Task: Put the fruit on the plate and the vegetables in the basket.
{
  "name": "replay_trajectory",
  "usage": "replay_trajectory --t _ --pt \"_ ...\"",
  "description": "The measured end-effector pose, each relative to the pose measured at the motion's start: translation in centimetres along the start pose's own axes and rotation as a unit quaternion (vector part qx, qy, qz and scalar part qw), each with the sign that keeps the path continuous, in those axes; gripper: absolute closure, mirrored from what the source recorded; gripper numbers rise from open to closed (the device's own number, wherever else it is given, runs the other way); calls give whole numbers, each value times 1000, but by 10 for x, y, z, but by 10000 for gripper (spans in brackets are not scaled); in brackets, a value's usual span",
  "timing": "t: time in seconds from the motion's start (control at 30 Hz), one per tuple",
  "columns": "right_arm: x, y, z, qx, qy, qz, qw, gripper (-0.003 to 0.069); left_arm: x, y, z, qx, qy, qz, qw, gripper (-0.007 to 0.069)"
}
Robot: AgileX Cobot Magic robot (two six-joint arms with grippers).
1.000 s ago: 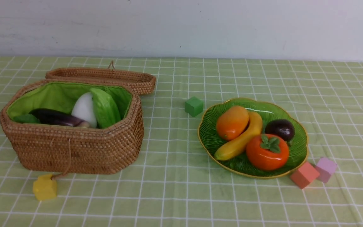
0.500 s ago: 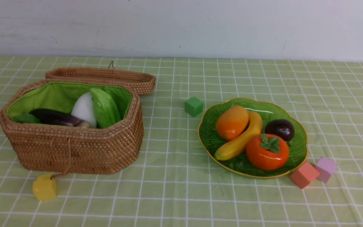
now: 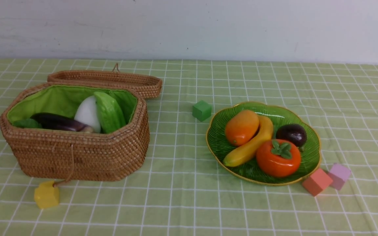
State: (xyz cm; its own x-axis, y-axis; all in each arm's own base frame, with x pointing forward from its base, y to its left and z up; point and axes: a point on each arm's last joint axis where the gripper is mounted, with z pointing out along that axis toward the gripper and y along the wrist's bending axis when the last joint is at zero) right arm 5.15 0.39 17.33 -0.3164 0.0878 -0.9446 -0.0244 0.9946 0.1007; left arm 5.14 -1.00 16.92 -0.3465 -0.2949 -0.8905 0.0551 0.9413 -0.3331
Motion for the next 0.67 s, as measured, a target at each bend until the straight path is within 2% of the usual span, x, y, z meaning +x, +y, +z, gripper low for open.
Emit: replay_trajectory --t 0.67 --pt "0 0 0 0 0 0 1000 588 0 0 0 0 -1 0 1000 627"
